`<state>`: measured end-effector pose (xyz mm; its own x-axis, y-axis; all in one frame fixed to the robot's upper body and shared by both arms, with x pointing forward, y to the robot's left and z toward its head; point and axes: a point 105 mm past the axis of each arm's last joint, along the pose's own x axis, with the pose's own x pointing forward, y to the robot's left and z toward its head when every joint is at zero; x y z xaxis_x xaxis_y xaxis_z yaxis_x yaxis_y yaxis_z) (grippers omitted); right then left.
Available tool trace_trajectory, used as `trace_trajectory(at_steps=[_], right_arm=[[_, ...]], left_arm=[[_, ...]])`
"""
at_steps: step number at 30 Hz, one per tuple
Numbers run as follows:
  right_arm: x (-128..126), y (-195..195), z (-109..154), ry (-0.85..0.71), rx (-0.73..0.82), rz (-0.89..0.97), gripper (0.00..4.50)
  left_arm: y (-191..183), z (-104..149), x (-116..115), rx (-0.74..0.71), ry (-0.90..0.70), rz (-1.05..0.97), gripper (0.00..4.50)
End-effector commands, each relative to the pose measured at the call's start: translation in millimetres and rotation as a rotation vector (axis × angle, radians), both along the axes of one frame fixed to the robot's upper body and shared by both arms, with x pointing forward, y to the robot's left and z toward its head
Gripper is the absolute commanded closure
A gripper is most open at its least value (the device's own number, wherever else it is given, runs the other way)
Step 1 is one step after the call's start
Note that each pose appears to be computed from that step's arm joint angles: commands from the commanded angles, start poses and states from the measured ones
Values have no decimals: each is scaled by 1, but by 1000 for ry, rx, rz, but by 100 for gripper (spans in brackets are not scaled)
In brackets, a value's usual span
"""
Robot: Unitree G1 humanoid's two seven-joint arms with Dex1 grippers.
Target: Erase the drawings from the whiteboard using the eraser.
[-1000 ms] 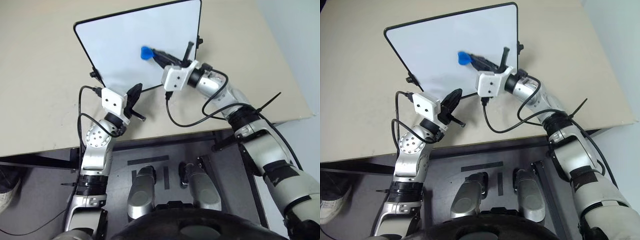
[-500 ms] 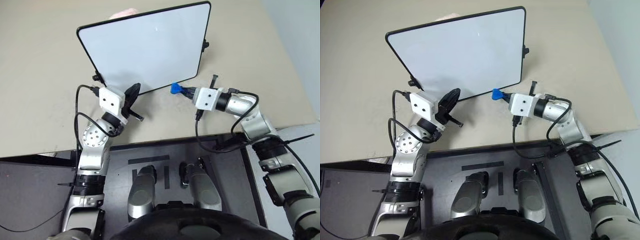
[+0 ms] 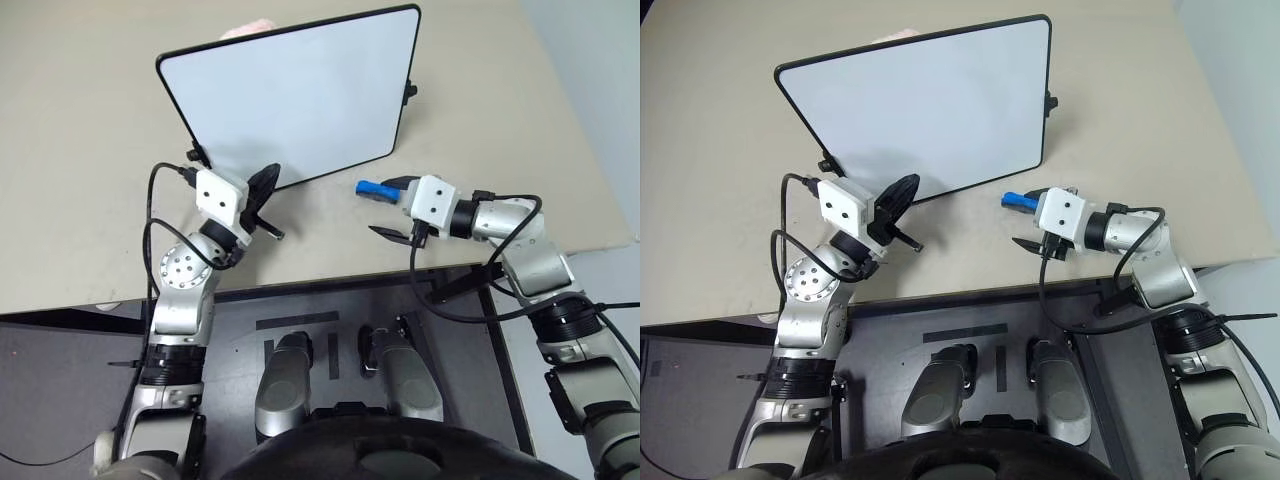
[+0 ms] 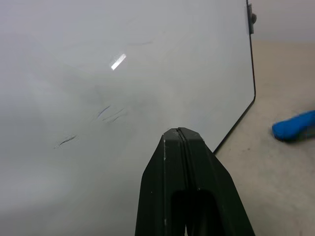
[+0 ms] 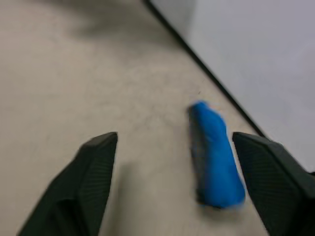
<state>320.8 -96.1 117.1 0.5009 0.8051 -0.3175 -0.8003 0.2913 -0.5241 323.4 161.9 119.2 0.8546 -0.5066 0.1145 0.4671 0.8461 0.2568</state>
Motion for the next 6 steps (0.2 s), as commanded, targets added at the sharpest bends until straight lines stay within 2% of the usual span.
trace_trajectory(at_steps=[1,6], right_arm=[[1,-8,26,-83,82,-42,73],[-2,-16,34,-89,131,-80,73]], left_arm=[[5,15,-3,9,-38,-8,450],[4,18,1,26,-35,-34,450]])
